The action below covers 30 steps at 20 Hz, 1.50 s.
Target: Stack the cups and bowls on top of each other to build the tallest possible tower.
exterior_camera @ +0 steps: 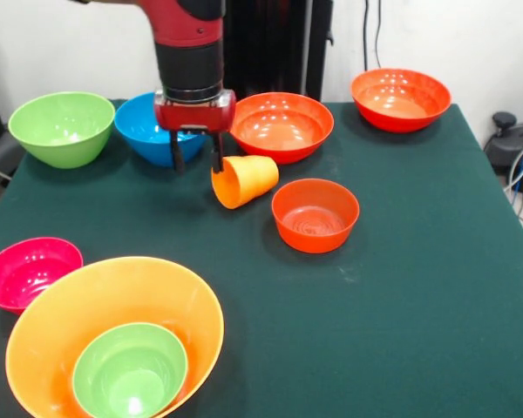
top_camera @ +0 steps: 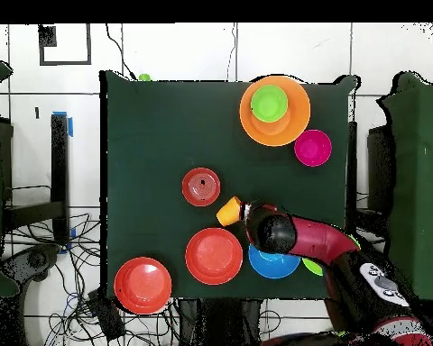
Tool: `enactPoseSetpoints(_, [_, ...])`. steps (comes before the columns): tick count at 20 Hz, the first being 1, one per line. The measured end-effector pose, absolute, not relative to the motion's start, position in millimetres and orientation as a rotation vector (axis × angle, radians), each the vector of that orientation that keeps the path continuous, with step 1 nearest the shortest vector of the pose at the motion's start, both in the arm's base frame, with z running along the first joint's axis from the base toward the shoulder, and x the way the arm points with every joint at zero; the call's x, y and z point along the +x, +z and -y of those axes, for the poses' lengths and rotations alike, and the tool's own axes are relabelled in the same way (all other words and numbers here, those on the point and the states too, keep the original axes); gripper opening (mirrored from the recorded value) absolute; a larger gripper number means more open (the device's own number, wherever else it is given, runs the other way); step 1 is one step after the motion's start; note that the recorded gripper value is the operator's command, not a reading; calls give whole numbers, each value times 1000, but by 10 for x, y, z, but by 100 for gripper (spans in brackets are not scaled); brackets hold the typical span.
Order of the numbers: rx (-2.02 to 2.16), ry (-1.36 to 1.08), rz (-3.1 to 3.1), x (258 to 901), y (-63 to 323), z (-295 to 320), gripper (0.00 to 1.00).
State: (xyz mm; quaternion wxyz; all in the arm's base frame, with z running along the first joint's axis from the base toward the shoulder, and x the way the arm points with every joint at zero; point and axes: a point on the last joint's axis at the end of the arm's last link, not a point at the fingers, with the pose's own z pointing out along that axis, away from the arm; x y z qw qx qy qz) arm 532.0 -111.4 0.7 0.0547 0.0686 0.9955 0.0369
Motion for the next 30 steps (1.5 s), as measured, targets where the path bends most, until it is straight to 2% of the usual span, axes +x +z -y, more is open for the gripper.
enactPoseSetpoints(10, [314,335,-2918,5618,64,1253,100])
enactPoseSetpoints(25, [181,806,-3188,5470,95,433,100])
enactPoseSetpoints(30, [151,927,-3285,5359,20,347,100])
